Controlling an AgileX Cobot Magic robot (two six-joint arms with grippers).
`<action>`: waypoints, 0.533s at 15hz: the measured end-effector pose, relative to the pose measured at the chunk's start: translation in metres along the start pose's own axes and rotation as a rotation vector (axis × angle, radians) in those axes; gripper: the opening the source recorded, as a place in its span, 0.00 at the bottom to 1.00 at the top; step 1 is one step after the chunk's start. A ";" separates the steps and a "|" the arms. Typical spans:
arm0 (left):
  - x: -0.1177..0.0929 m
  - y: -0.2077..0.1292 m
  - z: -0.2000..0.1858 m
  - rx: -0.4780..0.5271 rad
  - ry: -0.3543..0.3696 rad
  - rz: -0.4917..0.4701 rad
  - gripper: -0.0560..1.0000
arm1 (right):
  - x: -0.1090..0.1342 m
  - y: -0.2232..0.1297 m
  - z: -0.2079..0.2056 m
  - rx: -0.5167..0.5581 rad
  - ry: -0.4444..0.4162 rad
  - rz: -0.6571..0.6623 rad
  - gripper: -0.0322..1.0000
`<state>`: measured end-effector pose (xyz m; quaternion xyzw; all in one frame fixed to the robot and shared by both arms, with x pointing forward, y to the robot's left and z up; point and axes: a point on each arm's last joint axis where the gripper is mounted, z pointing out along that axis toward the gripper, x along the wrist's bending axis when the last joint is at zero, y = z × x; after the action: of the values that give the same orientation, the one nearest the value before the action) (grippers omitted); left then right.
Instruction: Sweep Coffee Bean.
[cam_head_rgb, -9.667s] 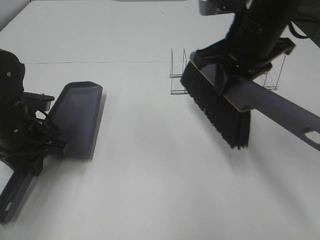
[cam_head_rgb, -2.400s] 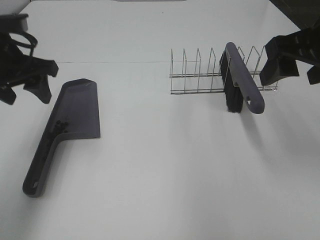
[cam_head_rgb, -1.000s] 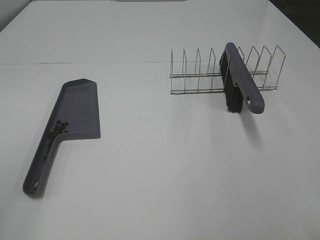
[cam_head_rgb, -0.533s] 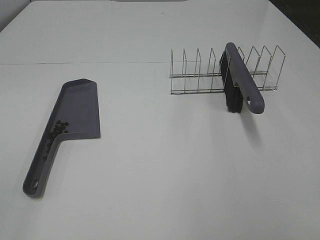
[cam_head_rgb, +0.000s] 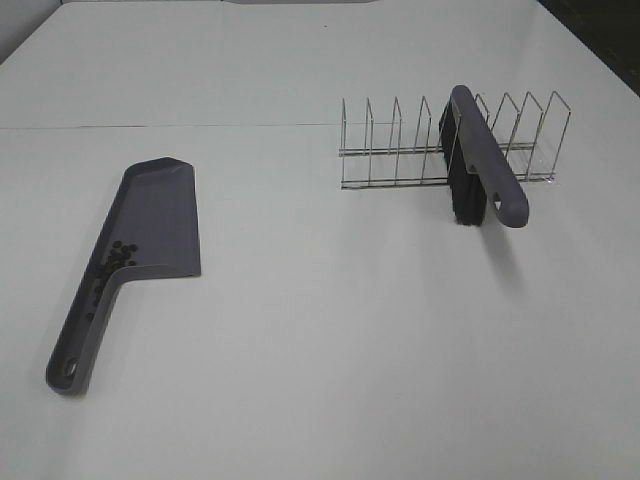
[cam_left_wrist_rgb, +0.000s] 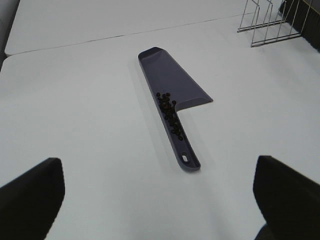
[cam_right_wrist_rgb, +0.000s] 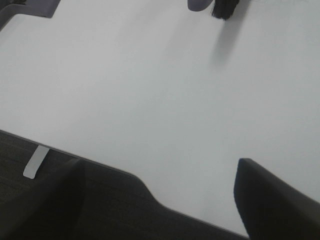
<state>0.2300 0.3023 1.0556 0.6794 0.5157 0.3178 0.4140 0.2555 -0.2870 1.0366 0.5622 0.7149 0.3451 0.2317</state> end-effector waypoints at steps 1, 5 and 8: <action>0.000 0.000 0.000 0.000 0.000 0.006 0.95 | 0.000 -0.002 -0.002 -0.020 0.000 -0.002 0.77; 0.000 0.000 0.000 0.000 -0.001 0.015 0.95 | 0.001 -0.009 -0.012 -0.107 0.000 -0.009 0.77; -0.002 0.000 0.000 -0.002 -0.018 0.024 0.95 | 0.002 -0.014 -0.018 -0.160 -0.001 -0.015 0.77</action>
<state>0.2296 0.3007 1.0557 0.6879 0.5037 0.3171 0.4153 0.2335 -0.2915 1.0378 0.5368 0.6890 0.3993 0.2789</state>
